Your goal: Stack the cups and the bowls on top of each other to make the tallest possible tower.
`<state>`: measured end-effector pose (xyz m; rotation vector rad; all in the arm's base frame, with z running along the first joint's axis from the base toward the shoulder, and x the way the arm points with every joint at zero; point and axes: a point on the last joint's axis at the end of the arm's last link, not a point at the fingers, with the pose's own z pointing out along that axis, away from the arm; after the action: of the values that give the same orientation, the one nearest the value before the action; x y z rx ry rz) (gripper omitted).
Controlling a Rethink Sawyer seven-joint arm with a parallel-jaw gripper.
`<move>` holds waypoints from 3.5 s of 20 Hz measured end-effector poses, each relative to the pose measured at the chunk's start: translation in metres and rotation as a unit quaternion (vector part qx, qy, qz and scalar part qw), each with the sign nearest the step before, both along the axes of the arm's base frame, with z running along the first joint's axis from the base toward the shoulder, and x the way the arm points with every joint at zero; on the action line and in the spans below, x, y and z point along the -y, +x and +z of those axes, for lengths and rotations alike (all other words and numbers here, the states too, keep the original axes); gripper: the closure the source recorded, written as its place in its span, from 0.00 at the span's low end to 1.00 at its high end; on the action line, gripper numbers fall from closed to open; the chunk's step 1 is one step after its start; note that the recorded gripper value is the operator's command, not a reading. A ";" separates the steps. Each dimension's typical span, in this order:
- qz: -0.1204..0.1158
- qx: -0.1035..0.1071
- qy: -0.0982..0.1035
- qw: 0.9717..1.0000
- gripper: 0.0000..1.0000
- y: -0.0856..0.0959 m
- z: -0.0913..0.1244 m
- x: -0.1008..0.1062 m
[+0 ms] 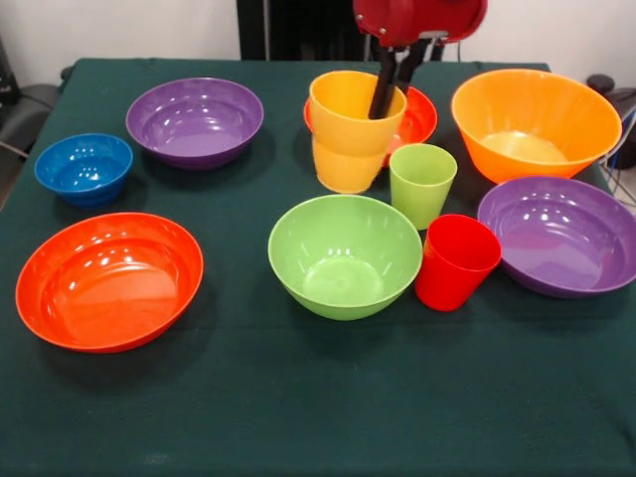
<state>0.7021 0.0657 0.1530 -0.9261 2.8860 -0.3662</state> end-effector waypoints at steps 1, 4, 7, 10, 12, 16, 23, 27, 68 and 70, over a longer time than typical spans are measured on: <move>0.000 0.001 0.001 1.000 1.00 0.003 0.000 -0.002; 0.002 0.005 0.008 1.000 1.00 0.018 -0.001 -0.016; 0.008 0.008 0.017 1.000 1.00 0.035 -0.005 -0.031; 0.011 0.005 0.024 1.000 1.00 0.052 -0.013 -0.043; 0.012 0.000 0.029 0.999 1.00 0.068 -0.021 -0.051; 0.021 -0.007 0.034 0.999 1.00 0.107 -0.038 -0.070; 0.033 -0.023 0.030 0.999 1.00 0.159 -0.060 -0.093; 0.039 -0.023 0.022 0.999 1.00 0.187 -0.073 -0.099; 0.043 -0.030 0.059 0.997 1.00 0.233 -0.114 -0.019; 0.047 -0.034 0.061 0.996 1.00 0.230 -0.116 -0.021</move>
<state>0.9320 0.0863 0.0366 -1.0683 2.8738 -0.1526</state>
